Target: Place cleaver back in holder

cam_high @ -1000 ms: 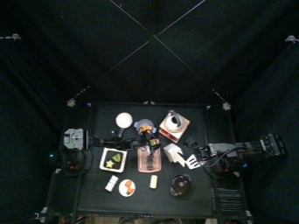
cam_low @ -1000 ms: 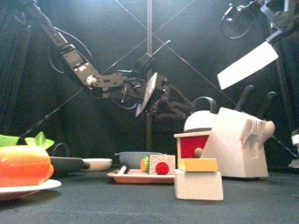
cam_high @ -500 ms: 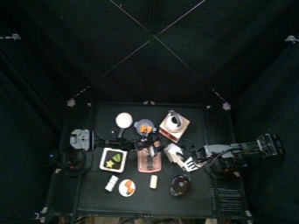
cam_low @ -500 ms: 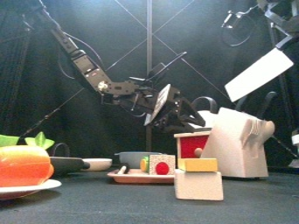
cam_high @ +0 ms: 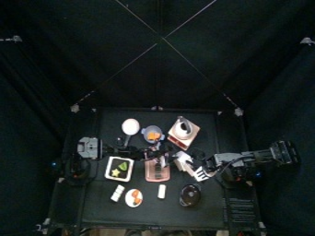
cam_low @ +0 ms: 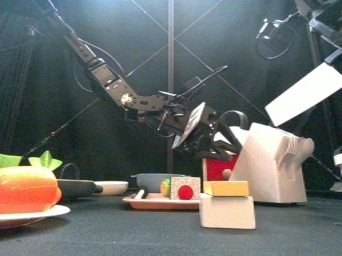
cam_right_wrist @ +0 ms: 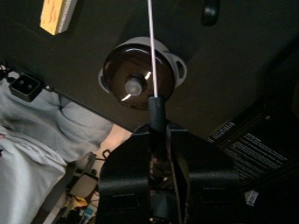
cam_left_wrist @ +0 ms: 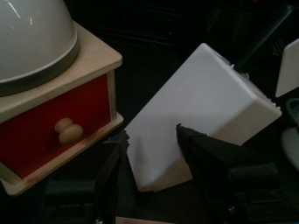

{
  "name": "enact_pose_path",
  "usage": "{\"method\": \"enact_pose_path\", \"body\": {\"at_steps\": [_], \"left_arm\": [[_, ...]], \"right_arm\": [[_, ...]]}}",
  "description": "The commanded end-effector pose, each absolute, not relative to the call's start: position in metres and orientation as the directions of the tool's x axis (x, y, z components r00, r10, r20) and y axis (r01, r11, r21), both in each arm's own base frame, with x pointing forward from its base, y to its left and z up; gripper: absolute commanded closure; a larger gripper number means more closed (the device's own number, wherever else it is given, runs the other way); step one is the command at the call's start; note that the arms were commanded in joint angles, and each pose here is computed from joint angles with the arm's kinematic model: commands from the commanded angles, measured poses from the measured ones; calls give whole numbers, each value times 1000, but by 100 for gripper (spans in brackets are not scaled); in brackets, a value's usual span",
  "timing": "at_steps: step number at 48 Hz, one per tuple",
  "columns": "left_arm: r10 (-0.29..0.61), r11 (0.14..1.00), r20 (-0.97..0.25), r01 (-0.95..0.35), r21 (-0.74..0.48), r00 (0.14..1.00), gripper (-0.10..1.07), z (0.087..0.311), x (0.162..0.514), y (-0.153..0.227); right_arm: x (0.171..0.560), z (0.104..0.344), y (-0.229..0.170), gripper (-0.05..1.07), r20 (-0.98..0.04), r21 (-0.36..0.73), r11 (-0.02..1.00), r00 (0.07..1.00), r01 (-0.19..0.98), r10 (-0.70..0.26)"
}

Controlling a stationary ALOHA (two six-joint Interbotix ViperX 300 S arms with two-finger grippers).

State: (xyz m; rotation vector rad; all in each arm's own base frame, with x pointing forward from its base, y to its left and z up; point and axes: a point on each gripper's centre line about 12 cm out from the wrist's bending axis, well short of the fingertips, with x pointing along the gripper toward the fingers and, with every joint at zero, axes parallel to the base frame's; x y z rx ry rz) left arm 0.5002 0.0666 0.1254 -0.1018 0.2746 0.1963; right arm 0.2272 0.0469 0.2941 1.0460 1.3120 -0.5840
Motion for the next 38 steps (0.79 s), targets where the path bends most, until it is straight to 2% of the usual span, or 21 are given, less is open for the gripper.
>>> {"method": "enact_pose_path", "body": {"at_steps": [1, 38], "left_arm": [[177, 977, -233, -199, -73, 956, 13, 144, 506, 67], [174, 979, -226, -192, -64, 958, 13, 146, 507, 67]], "right_arm": [[228, 296, 47, 68, -954, 290, 450, 219, 845, 205], [238, 298, 42, 68, -966, 235, 441, 159, 866, 203]]}}
